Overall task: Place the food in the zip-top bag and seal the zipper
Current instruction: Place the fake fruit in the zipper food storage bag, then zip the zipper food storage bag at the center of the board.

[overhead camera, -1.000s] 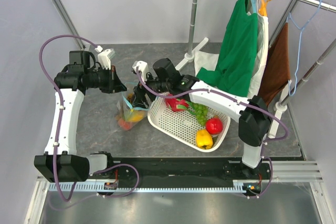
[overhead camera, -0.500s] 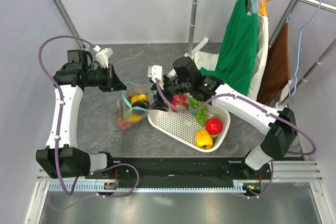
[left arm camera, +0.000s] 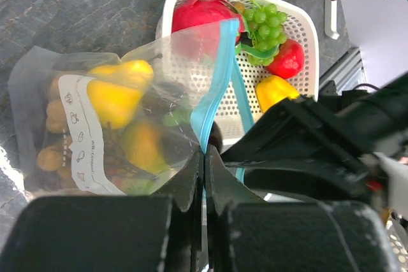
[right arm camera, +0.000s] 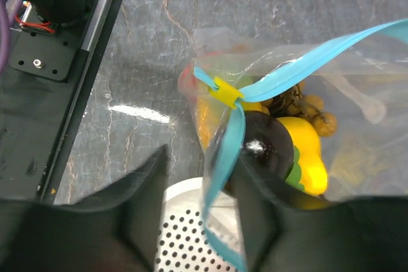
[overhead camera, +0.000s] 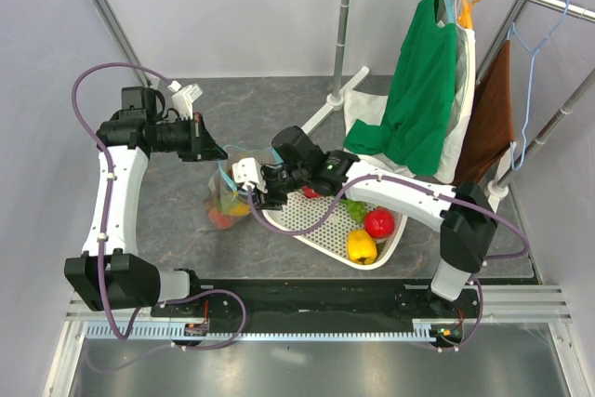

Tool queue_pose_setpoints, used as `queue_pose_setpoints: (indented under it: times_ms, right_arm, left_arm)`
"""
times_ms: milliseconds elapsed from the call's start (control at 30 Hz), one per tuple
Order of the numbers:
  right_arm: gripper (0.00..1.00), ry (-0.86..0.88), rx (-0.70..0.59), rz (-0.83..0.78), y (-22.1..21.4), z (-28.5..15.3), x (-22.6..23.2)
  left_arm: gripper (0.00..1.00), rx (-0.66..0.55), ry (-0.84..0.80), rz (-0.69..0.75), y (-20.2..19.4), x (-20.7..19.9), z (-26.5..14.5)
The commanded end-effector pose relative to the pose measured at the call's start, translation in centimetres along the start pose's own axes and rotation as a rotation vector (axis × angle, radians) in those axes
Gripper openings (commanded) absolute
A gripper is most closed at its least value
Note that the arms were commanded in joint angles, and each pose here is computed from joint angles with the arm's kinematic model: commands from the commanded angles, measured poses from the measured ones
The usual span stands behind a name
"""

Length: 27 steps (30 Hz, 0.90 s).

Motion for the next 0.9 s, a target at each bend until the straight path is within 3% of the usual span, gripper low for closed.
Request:
queue_pose_setpoints:
  times_ms: [0,67,100,133,167,267,300,367,533,700,733,767,867]
  right_arm:
    - [0.33,-0.044,-0.055,-0.057,2.3,0.6,-1.2]
    - [0.2,-0.065,-0.089,-0.051,3.2,0.5,-1.5]
    - [0.07,-0.07,-0.11,-0.022,3.7,0.6,-1.5]
    - [0.03,-0.082,-0.13,-0.01,4.4,0.3,-1.6]
    - [0.0,-0.117,-0.162,-0.006,5.1,0.2,-2.0]
    - [0.0,-0.159,-0.209,0.048,6.2,0.1,-2.6]
    - [0.0,-0.164,-0.219,0.055,6.4,0.1,-2.6]
    - [0.0,-0.188,-0.244,0.078,6.8,0.1,-2.9]
    - [0.0,-0.25,-0.246,0.124,7.1,0.6,-4.1]
    - [0.0,-0.269,-0.256,0.133,7.7,1.2,-5.0]
    - [0.0,-0.267,-0.252,0.13,7.8,1.2,-5.0]
    - [0.0,-0.268,-0.249,0.132,7.8,1.3,-5.1]
    - [0.0,-0.278,-0.245,0.128,7.7,1.5,-5.3]
  left_arm:
    - [0.02,-0.045,-0.072,0.042,1.0,-1.2,-0.6]
    - [0.02,-0.045,-0.091,0.049,0.9,-1.3,-0.6]
    - [0.12,-0.038,-0.098,0.042,0.8,-1.2,-0.5]
    - [0.21,-0.037,-0.105,0.036,0.8,-1.2,-0.4]
    - [0.4,-0.043,-0.118,0.027,1.1,-1.3,-0.5]
    - [0.6,-0.102,-0.147,-0.007,2.1,-1.0,-2.1]
    - [0.76,-0.134,-0.148,-0.006,2.6,-0.8,-2.8]
    - [0.85,-0.224,-0.154,0.0,3.6,-0.3,-5.0]
    - [0.84,-0.343,-0.133,0.157,3.3,0.2,-8.2]
    - [0.8,-0.402,-0.072,0.329,0.3,0.1,-9.4]
    - [0.79,-0.416,-0.061,0.493,-0.3,0.2,-9.3]
    - [0.75,-0.399,-0.079,0.433,-1.6,-0.1,-8.9]
    - [0.66,-0.386,-0.037,0.557,-4.2,-0.1,-8.0]
Point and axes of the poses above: each gripper's point midway between its finger pads, its own z axis out along the fingers, its own x axis along the line the jaws close on, y = z × x, the point moved 7 cm from there along -z, back along the fingers, and after that the axes turned 9 degrees about z, right-handed, at the moved point
